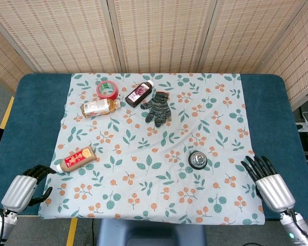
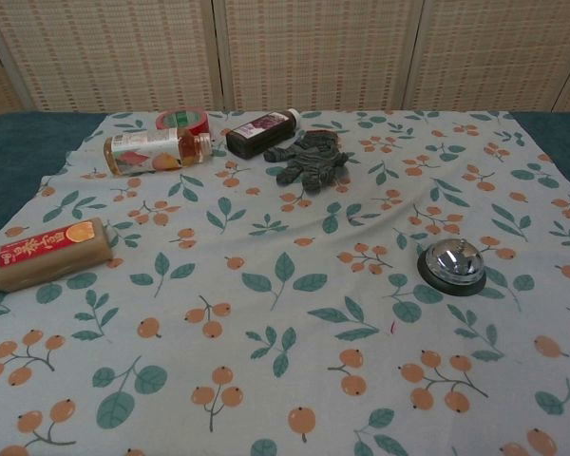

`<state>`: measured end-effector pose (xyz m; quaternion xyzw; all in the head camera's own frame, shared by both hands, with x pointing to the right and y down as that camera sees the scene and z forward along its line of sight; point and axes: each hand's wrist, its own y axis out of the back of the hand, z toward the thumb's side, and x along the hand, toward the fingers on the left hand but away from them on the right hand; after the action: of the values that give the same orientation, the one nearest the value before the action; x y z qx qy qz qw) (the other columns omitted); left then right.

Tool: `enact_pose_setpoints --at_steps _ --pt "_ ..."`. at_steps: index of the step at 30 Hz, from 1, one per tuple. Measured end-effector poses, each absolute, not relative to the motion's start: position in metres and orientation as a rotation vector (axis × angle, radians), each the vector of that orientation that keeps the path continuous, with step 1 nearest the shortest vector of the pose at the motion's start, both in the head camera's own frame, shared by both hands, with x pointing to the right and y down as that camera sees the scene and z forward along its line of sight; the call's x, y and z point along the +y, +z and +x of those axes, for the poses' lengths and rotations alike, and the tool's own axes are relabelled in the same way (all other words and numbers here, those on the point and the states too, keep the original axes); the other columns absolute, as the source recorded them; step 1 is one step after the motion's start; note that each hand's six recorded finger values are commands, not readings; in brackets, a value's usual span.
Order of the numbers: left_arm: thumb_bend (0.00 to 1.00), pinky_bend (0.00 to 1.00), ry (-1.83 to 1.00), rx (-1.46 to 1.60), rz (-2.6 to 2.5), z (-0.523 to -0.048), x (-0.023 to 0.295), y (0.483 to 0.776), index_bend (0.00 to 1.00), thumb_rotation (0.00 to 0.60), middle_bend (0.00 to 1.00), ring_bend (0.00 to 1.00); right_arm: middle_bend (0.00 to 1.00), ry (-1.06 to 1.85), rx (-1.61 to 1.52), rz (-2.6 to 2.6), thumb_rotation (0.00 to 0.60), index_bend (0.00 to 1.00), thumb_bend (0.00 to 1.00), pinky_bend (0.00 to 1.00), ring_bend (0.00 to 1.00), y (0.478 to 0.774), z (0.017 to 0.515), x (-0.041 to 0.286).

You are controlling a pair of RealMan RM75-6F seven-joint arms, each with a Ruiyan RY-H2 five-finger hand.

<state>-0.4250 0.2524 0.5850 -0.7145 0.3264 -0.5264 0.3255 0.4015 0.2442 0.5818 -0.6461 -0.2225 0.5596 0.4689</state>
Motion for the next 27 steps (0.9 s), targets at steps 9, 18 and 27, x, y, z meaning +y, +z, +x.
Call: enact_pose_setpoints --at_steps 9,18,27 --pt "0.39 0.36 -1.376 0.871 -1.869 -0.426 0.252 0.582 0.3 0.6 0.29 0.22 0.0 1.35 -0.527 -1.587 0.6 0.0 1.0 0.04 0.0 0.591 0.396 0.246" --pt "0.39 0.36 -1.365 0.934 -1.853 -0.434 0.247 0.574 0.3 0.6 0.29 0.22 0.0 1.25 -0.492 -1.687 0.6 0.0 1.0 0.04 0.0 0.616 0.359 0.227" --pt "0.39 0.36 -1.356 0.958 -1.848 -0.437 0.245 0.569 0.3 0.6 0.29 0.22 0.0 1.151 -0.428 -1.81 0.6 0.0 1.0 0.04 0.0 0.667 0.307 0.202"
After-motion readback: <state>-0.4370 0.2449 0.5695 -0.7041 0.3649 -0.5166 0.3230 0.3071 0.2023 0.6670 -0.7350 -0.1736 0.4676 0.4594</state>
